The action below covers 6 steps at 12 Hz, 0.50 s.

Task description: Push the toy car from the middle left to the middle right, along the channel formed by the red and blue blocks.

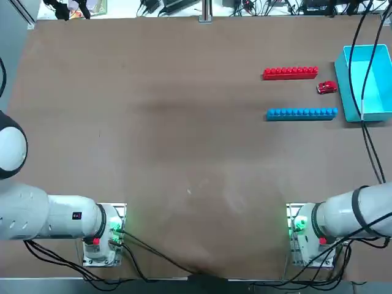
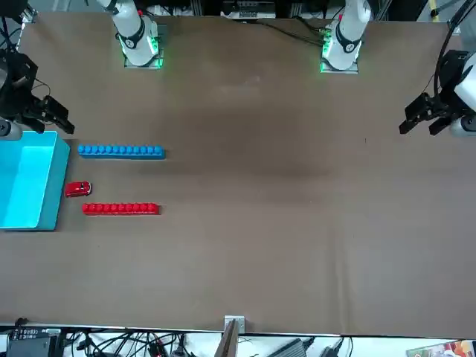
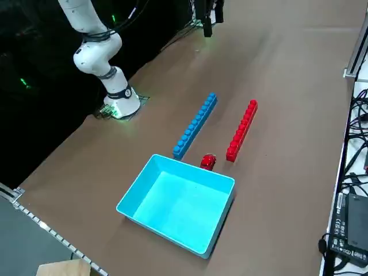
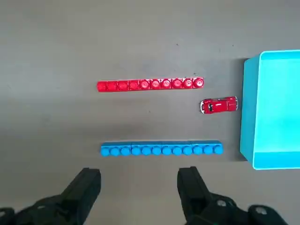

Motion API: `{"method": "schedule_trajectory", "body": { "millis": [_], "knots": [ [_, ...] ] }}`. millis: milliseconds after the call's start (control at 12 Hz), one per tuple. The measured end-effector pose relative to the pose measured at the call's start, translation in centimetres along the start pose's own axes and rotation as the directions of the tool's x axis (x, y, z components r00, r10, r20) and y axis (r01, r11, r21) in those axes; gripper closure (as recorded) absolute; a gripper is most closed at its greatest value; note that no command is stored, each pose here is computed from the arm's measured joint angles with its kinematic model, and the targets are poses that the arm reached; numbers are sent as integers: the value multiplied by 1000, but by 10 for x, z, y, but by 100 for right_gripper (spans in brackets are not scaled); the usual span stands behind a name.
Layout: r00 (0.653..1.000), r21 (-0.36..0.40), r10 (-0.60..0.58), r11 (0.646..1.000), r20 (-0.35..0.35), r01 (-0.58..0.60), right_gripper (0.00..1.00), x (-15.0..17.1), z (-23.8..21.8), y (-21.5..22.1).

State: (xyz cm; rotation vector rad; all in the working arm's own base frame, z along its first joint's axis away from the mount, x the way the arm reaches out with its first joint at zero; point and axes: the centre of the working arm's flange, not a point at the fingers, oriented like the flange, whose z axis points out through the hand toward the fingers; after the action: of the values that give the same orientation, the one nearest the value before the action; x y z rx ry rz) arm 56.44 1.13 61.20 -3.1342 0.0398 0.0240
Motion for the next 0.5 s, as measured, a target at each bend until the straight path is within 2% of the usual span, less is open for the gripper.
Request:
{"method": "schedule_trajectory", "body": {
  "millis": [500],
  "knots": [
    [1000,-1,13,1000,9,-13,0,-11,3,8]
  ]
}}
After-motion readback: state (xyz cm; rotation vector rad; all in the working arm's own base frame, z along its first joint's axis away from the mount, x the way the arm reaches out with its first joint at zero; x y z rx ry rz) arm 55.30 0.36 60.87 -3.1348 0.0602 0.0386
